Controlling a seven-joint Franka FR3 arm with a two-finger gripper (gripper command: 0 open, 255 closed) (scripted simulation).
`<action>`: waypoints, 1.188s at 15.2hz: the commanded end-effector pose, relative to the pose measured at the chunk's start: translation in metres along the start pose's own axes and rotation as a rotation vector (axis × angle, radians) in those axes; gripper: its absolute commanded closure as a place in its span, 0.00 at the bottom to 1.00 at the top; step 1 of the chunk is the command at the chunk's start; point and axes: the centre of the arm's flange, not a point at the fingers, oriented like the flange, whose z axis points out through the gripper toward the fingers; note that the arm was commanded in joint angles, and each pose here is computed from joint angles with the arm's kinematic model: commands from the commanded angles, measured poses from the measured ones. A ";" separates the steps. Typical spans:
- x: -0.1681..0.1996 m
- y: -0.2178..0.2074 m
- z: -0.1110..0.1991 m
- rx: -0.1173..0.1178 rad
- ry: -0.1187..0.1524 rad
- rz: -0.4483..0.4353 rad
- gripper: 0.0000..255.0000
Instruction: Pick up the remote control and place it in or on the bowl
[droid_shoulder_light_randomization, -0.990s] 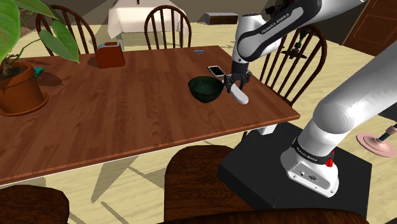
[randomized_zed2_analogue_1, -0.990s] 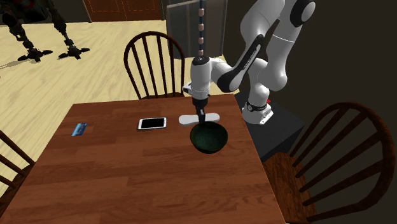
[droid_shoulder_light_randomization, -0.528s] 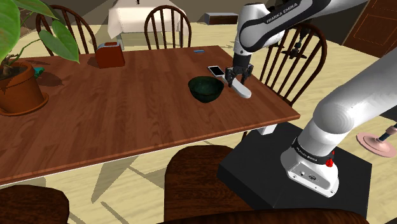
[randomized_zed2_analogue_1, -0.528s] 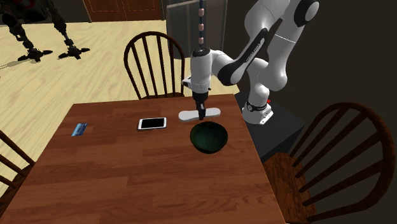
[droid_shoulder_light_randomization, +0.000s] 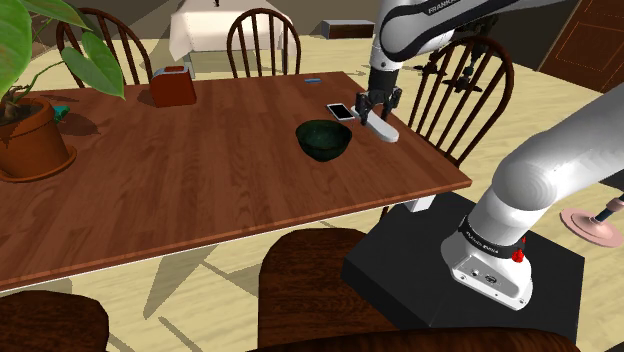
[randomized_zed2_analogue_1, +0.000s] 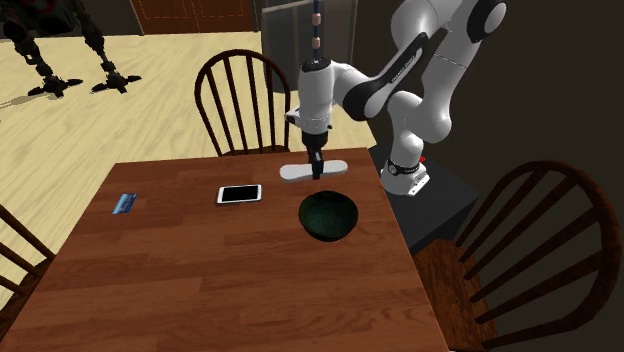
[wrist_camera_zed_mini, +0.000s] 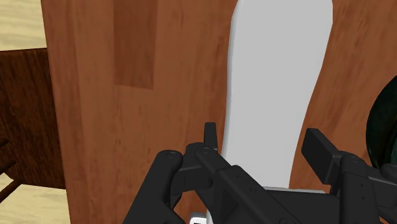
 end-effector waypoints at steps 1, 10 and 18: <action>0.000 0.000 -0.010 0.000 0.000 0.000 1.00; 0.000 0.001 -0.058 0.000 0.000 0.000 1.00; -0.001 -0.011 -0.092 0.000 0.000 0.000 1.00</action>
